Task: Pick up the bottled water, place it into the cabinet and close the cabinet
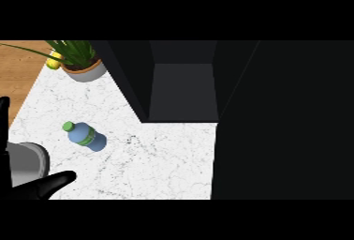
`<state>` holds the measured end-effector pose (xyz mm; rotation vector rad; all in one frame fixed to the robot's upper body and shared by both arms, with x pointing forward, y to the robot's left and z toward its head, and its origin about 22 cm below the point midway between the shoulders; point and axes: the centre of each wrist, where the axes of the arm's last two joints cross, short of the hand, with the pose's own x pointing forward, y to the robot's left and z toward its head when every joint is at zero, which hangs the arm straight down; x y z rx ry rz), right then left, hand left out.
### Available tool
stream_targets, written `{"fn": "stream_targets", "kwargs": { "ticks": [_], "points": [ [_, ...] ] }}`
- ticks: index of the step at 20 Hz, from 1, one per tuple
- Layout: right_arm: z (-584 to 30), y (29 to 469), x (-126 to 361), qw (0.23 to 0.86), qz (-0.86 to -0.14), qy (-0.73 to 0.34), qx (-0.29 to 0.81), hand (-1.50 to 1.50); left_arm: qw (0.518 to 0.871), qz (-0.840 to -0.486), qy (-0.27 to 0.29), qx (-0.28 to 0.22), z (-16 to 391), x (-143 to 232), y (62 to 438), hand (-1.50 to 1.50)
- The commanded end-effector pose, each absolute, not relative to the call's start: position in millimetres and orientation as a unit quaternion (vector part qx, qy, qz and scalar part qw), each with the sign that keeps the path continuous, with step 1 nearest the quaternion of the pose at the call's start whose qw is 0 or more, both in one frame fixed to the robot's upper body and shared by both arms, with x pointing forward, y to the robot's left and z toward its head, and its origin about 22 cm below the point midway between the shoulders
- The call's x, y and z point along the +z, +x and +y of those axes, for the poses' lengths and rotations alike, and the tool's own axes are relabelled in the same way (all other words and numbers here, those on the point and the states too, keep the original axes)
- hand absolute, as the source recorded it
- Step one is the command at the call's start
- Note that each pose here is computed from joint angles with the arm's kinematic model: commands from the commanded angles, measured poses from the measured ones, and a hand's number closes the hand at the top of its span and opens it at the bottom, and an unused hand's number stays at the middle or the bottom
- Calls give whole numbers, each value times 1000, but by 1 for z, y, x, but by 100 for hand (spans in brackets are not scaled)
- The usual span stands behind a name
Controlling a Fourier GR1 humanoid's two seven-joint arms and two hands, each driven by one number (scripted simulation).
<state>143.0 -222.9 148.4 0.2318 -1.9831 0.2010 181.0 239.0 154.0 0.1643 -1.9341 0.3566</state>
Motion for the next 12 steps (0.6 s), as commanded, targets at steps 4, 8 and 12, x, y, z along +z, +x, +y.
{"fn": "stream_targets", "kwargs": {
  "ticks": [4, 8, 12],
  "points": [
    [-214, 129, 166, 539, -830, 112, 91, -150, 554, -810, 68, 179, 216, 179, 153, -150],
    [-212, 114, 170, 544, -827, 114, 84, -150, 561, -804, 72, 185, 217, 185, 146, -150],
    [-216, 96, 185, 544, -827, 110, 85, -150, 569, -797, 81, 187, 217, 197, 147, -150]
  ]
}}
